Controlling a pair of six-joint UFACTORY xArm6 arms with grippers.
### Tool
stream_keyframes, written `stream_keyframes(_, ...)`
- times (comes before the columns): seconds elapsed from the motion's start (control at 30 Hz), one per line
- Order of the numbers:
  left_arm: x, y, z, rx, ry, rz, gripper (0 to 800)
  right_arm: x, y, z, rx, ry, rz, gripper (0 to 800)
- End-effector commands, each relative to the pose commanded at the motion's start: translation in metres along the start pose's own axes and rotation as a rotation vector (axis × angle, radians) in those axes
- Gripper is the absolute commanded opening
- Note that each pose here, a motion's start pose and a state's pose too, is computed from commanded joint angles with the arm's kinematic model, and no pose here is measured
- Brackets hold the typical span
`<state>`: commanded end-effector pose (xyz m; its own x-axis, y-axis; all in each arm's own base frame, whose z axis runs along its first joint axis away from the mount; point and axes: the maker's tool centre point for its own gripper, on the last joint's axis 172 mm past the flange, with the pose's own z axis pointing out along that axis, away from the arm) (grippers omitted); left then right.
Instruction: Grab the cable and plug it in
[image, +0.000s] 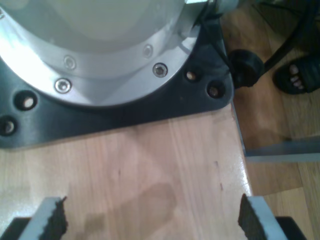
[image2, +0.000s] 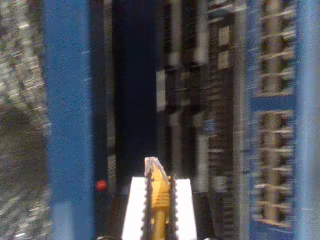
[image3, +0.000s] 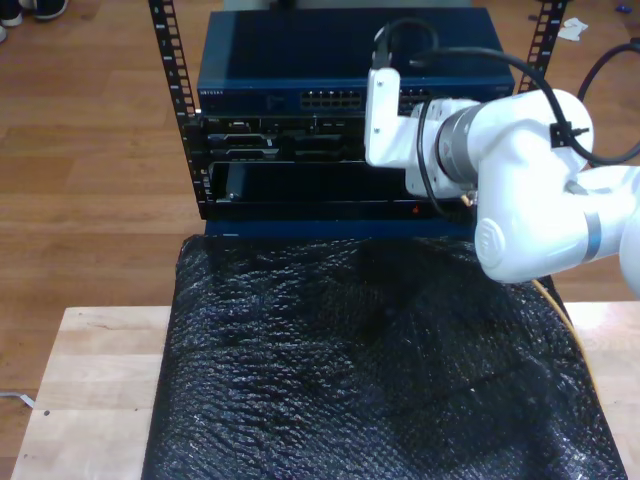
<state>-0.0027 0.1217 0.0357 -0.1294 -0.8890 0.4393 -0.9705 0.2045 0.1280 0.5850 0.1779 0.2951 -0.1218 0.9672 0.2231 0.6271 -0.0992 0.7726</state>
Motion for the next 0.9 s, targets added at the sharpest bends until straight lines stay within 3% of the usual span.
stream_keyframes(0.4, 0.0, 0.0, 0.0, 0.0, 0.0, 0.0, 800, -0.006, 0.019, -0.006, -0.143, 0.025, -0.005, 0)
stream_keyframes(0.57, 0.0, 0.0, 0.0, 0.0, 0.0, 0.0, 800, -0.013, 0.007, -0.008, -0.151, 0.016, -0.076, 0)
stream_keyframes(0.83, 0.0, 0.0, 0.0, 0.0, 0.0, 0.0, 800, -0.014, 0.005, -0.02, -0.217, 0.027, -0.103, 0)
stream_keyframes(0.9, 0.0, 0.0, 0.0, 0.0, 0.0, 0.0, 800, -0.013, 0.006, -0.025, -0.224, 0.025, -0.152, 0)
